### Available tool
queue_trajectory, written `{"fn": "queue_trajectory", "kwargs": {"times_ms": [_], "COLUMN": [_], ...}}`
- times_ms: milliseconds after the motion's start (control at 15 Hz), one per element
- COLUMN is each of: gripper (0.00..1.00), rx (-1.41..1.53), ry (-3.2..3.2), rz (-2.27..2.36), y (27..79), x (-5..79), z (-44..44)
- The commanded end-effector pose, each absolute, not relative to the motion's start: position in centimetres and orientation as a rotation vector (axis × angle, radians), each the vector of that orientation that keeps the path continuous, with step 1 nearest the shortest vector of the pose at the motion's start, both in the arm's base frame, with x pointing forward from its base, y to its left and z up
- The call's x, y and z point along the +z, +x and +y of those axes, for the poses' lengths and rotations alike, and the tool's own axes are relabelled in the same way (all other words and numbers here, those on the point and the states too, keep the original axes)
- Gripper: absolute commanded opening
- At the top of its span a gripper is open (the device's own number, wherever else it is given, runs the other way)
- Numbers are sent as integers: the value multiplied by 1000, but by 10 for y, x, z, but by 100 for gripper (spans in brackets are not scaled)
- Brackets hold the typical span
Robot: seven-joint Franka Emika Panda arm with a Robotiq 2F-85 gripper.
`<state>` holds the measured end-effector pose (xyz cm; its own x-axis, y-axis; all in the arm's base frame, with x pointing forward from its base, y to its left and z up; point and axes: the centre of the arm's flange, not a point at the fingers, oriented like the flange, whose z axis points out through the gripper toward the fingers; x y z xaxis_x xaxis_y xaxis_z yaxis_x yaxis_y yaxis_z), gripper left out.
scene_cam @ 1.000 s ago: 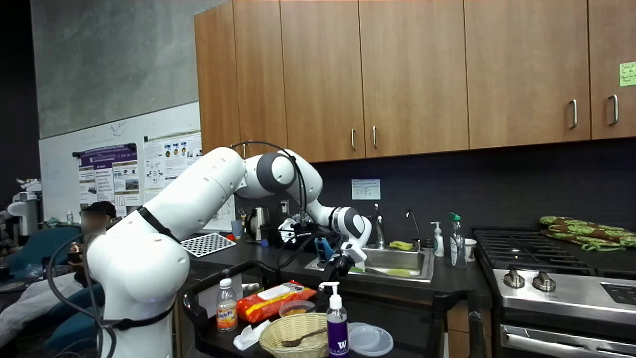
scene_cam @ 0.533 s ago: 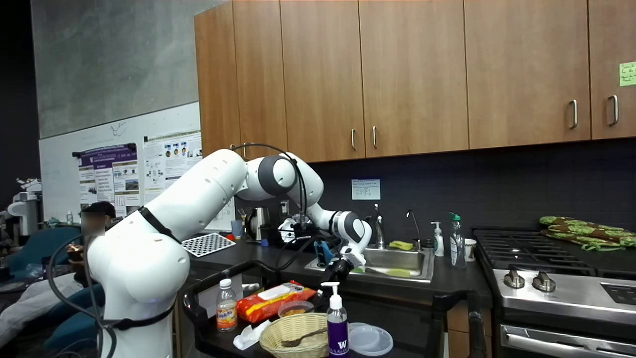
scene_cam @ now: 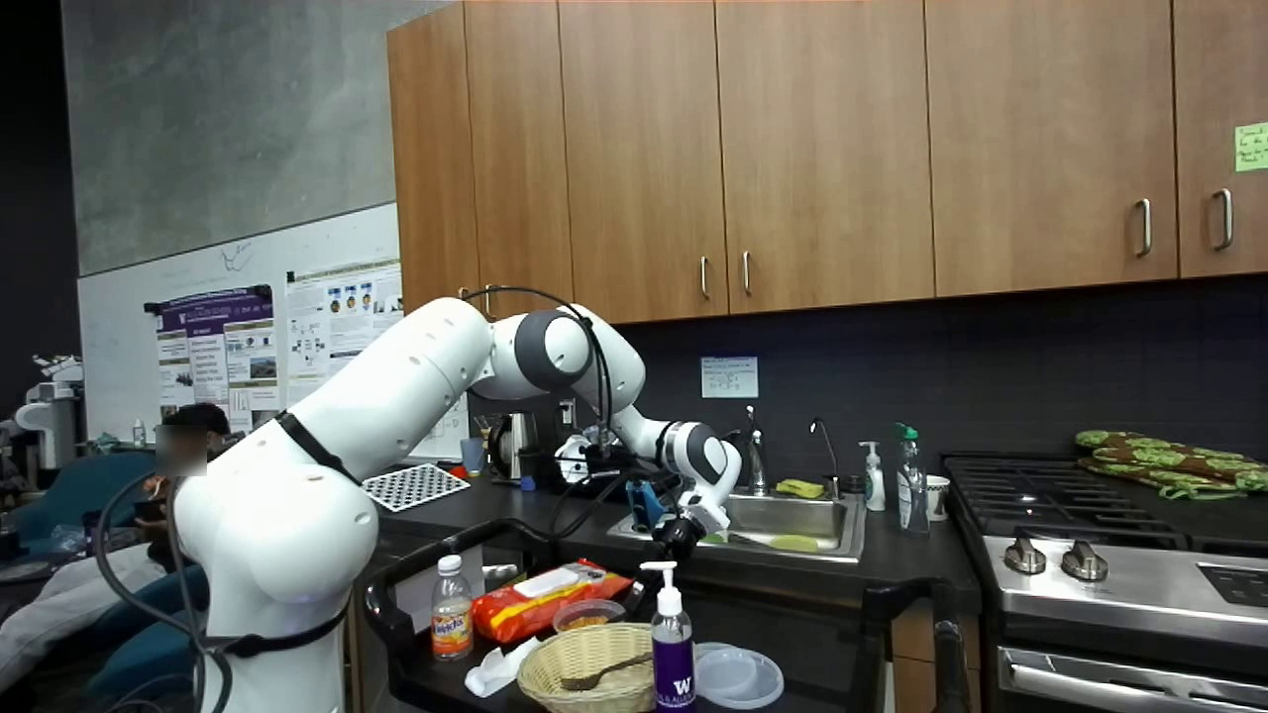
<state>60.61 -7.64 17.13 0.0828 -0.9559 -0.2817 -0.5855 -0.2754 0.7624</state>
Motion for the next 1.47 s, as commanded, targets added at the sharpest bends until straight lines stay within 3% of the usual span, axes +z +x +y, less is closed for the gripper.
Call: {"fn": "queue_trajectory", "kwargs": {"times_ms": [0, 200, 733, 1400], "gripper": [8, 0, 1, 1], "rx": [-1086, -1076, -971, -582], "ry": [1901, 1912, 2033, 2255], "rz": [-1533, -1536, -1560, -1592], "y": [609, 609, 618, 634], "x": [177, 179, 201, 241], "z": [-75, -72, -48, -30]}}
